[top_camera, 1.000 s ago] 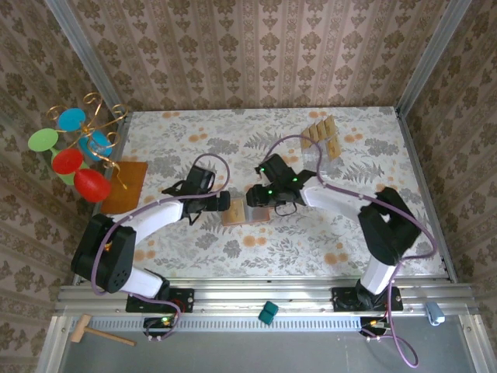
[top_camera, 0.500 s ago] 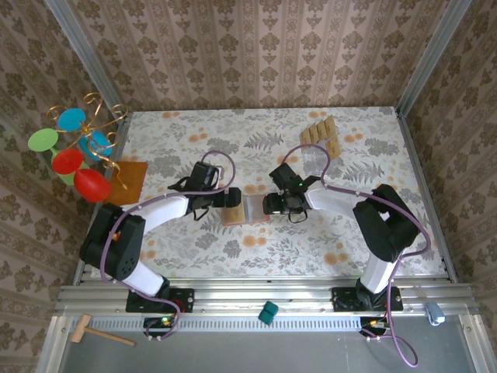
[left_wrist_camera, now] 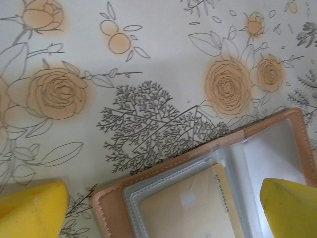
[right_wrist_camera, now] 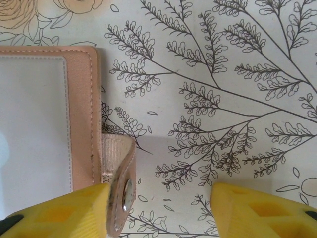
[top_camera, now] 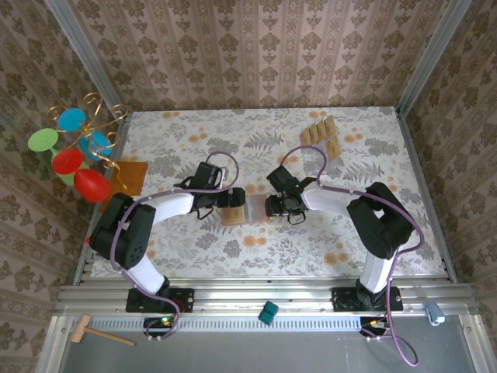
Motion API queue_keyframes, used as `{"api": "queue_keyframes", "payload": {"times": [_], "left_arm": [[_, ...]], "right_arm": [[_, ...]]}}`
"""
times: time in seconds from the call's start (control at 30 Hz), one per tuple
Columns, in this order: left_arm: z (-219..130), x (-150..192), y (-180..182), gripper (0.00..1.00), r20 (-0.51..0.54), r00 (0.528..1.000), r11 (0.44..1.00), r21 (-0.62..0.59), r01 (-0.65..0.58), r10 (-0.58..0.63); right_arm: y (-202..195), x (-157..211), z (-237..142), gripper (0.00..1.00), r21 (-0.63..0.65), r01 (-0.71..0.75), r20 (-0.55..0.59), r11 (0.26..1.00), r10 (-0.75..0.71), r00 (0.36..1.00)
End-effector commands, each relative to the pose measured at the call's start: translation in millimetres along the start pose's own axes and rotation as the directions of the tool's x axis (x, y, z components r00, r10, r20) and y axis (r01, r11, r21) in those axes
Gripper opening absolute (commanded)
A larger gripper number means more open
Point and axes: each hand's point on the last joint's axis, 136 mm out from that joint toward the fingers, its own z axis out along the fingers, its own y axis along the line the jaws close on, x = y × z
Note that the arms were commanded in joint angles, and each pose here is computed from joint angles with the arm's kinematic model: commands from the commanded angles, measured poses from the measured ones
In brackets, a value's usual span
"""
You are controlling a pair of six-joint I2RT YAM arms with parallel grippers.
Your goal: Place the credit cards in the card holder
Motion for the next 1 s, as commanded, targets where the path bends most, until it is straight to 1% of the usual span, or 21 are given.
{"api": "queue_keyframes", "payload": {"times": [0.0,0.13,0.27,0.43,0.53,0.63,0.7,0.8,0.83,0.97], "left_arm": [[3.0,-3.4,-17.6,1.0,0.006,1.0,0.998,0.062,0.004,-0.004],[4.5,1.2,-26.2,1.0,0.002,1.0,0.996,0.093,0.002,-0.002],[-1.3,-3.6,-30.7,1.0,0.029,1.0,0.994,0.108,0.006,-0.009],[-15.6,-15.3,-44.3,1.0,0.081,0.996,0.986,0.167,0.01,-0.024],[-24.4,-22.7,-55.9,1.0,0.113,0.993,0.974,0.225,0.017,-0.043],[-29.9,-25.3,-62.0,1.0,0.128,0.99,0.966,0.256,0.027,-0.062],[-31.6,-24.7,-56.1,1.0,0.136,0.988,0.974,0.225,0.036,-0.068],[-25.5,-15.8,-32.7,1.0,0.081,0.995,0.994,0.097,0.053,-0.06],[-22.2,-13.1,-27.5,1.0,0.06,0.997,0.996,0.07,0.052,-0.056],[-9.5,-3.0,-15.8,1.0,0.008,0.999,0.998,0.028,0.054,-0.054]], "right_arm": [[-3.4,18.0,19.7,0.56,0.029,0.02,-0.063,0.999,-0.018,0.998],[-4.1,20.7,22.3,0.54,0.032,0.017,-0.071,0.999,-0.014,0.997],[-4.9,23.9,25.7,0.5,0.034,0.013,-0.081,0.999,-0.01,0.997],[-5.0,26.6,30.7,0.39,0.032,0.007,-0.09,0.999,-0.004,0.996],[-5.1,28.1,34.1,0.35,0.031,0.005,-0.097,0.999,-0.002,0.995],[-5.6,30.4,37.4,0.32,0.033,0.004,-0.103,0.999,0.0,0.995],[-6.1,31.5,39.0,0.3,0.033,0.003,-0.107,0.999,0.0,0.994],[-7.7,34.1,40.7,0.28,0.037,0.001,-0.113,0.999,0.003,0.994],[-7.6,33.9,40.3,0.28,0.037,0.002,-0.111,0.999,0.002,0.994],[-7.4,34.7,40.9,0.27,0.034,0.0,-0.113,0.999,0.004,0.994]]}}
